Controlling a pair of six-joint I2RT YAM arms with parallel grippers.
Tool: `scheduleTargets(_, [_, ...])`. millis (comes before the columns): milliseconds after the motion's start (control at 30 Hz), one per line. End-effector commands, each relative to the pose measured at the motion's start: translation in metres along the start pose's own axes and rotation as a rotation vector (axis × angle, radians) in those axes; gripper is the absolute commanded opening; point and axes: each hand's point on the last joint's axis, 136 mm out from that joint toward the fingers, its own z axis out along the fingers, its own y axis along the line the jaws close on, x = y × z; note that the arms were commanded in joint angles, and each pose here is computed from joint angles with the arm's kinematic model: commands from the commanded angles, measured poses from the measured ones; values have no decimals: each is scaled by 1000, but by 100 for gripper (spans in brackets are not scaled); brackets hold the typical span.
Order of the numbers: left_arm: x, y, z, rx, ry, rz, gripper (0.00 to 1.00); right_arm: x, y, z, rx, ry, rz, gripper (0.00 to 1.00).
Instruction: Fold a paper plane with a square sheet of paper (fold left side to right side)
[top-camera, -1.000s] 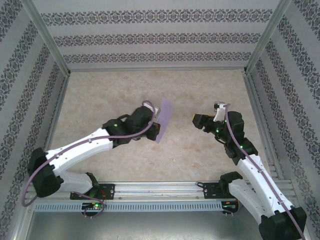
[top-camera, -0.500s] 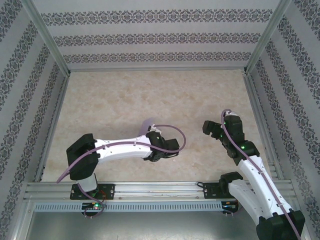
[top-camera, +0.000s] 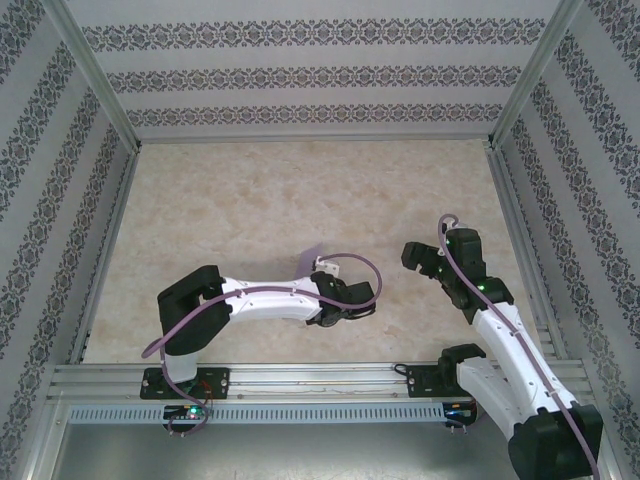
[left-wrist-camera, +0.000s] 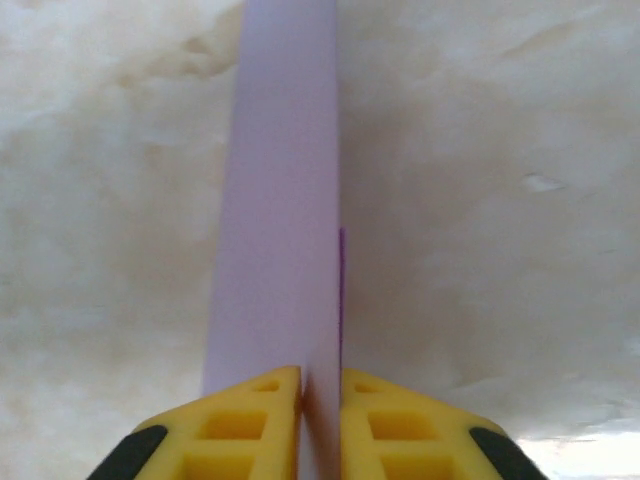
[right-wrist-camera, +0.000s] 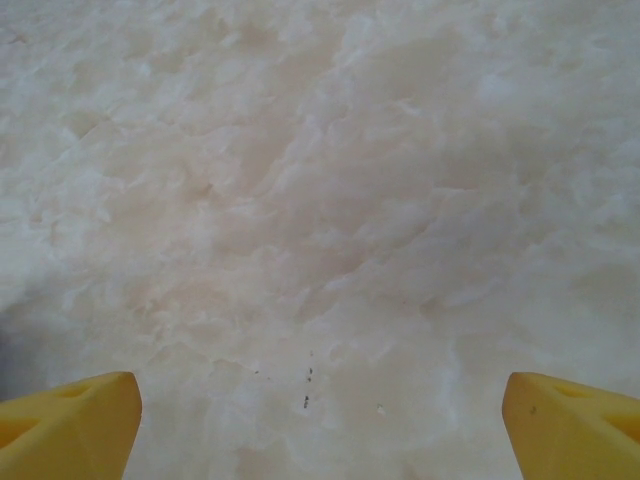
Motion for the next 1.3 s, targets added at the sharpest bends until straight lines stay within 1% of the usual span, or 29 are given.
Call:
scheduleTargets(0, [-12, -30, 6, 169, 12, -105, 20, 3, 9, 4, -64, 22, 1, 93])
scheduleTargets(133, [-32, -52, 6, 323, 7, -156, 29, 8, 16, 5, -108, 53, 19, 93])
scheduleTargets(267, [-62, -72, -10, 506, -25, -200, 43, 18, 27, 3, -185, 98, 42, 93])
scheduleTargets(367, [-79, -72, -21, 589, -43, -208, 46, 26, 36, 0, -238, 134, 59, 92])
scheduleTargets(433, [-88, -63, -28, 619, -65, -214, 48, 30, 42, -1, -276, 156, 73, 90])
scheduleTargets(500, [-96, -52, -36, 675, -98, -218, 50, 34, 53, -1, -342, 188, 107, 85])
scheduleTargets(667, [-107, -11, -46, 756, -209, -242, 51, 44, 90, 0, -538, 275, 200, 67])
scheduleTargets(800, [-106, 20, -46, 838, -274, -285, 52, 61, 125, 8, -608, 352, 176, 54])
scheduleTargets(900, [-100, 46, -40, 851, -322, -338, 53, 79, 150, 19, -631, 434, 142, 42])
scheduleTargets(967, [-96, 60, -36, 855, -336, -374, 54, 90, 163, 29, -634, 484, 132, 30])
scheduleTargets(1000, [-93, 66, -34, 865, -335, -392, 54, 96, 168, 35, -632, 509, 125, 23])
scheduleTargets(1133, [-83, 84, -28, 880, -319, -441, 54, 108, 181, 58, -612, 557, 122, 2])
scheduleTargets(1167, [-81, 87, -26, 876, -315, -449, 54, 111, 183, 63, -606, 563, 120, 0])
scheduleTargets(1267, [-72, 94, -19, 852, -297, -463, 54, 117, 188, 76, -586, 568, 109, 0])
